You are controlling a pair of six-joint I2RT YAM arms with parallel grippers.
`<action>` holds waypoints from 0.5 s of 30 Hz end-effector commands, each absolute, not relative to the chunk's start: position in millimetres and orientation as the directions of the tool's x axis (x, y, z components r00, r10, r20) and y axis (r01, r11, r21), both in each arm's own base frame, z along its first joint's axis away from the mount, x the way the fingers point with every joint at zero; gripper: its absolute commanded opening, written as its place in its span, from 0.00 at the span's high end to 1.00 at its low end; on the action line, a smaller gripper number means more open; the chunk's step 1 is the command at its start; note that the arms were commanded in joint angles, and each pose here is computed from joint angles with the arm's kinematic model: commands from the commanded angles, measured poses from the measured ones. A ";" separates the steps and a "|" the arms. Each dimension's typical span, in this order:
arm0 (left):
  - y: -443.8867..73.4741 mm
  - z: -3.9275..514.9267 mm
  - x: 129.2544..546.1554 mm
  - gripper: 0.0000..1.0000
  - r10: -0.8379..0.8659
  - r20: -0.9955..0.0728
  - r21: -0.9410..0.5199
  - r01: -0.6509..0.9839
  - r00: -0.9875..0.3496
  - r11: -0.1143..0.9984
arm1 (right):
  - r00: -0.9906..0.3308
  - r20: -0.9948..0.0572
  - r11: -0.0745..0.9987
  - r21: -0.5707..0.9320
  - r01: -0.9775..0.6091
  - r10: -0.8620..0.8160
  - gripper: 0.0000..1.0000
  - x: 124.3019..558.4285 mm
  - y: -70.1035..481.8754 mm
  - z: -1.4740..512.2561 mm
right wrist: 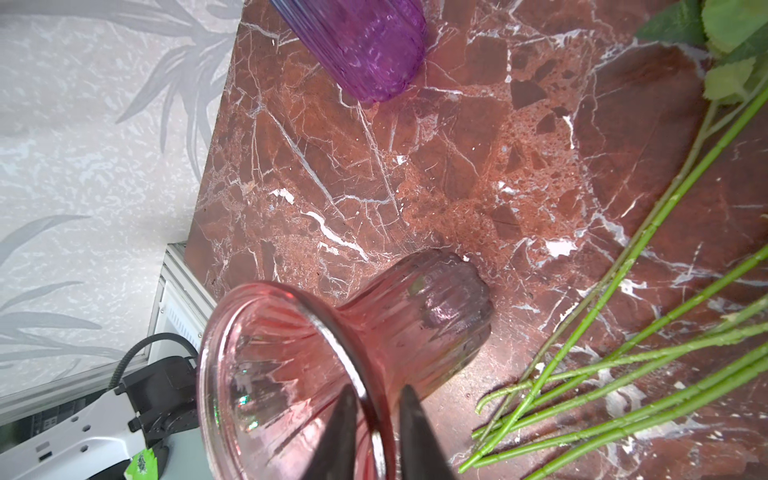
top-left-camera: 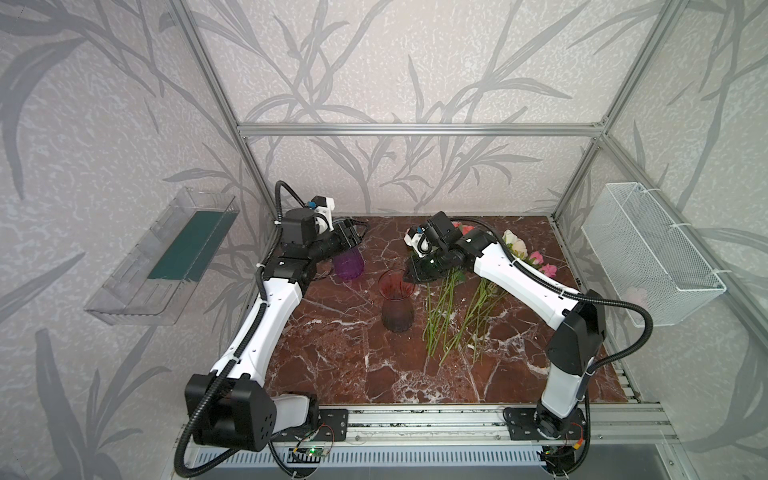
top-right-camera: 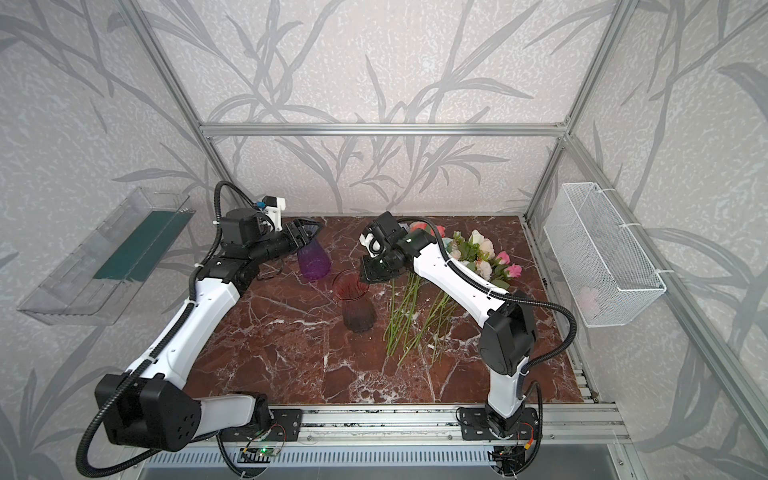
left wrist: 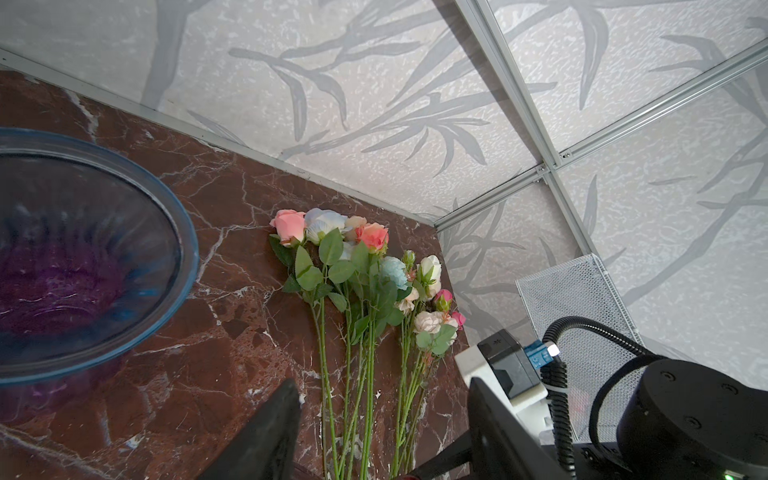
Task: Arrange the flowers into the vase
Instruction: 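Release the pink vase and grasp a white rose stem with the right gripper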
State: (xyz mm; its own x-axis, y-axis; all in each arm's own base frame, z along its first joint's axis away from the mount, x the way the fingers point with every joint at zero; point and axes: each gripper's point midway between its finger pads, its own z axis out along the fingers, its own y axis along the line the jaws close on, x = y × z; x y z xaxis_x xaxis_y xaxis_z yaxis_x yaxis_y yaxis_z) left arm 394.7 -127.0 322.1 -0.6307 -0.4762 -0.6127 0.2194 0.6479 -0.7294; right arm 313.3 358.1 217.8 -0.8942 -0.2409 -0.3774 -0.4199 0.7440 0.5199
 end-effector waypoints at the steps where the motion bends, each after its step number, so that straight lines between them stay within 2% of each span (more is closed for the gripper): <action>1: -132.7 339.4 388.1 0.33 -0.465 -0.644 -0.723 0.283 -0.607 0.630 | -0.859 -0.461 0.715 0.521 -0.466 -0.224 0.69 308.5 355.1 257.7; 4: -133.6 342.5 386.4 0.31 -0.463 -0.651 -0.721 0.297 -0.601 0.627 | -0.841 -0.498 0.718 0.506 -0.479 -0.210 0.62 309.2 349.5 270.7; 11: -134.7 348.4 384.7 0.31 -0.474 -0.663 -0.721 0.323 -0.580 0.612 | -0.742 -0.663 0.713 0.471 -0.519 -0.103 0.58 318.8 315.6 329.9; 15: -137.8 348.9 383.9 0.31 -0.471 -0.665 -0.721 0.334 -0.580 0.607 | -0.681 -0.732 0.750 0.461 -0.474 0.020 0.55 337.9 278.3 339.5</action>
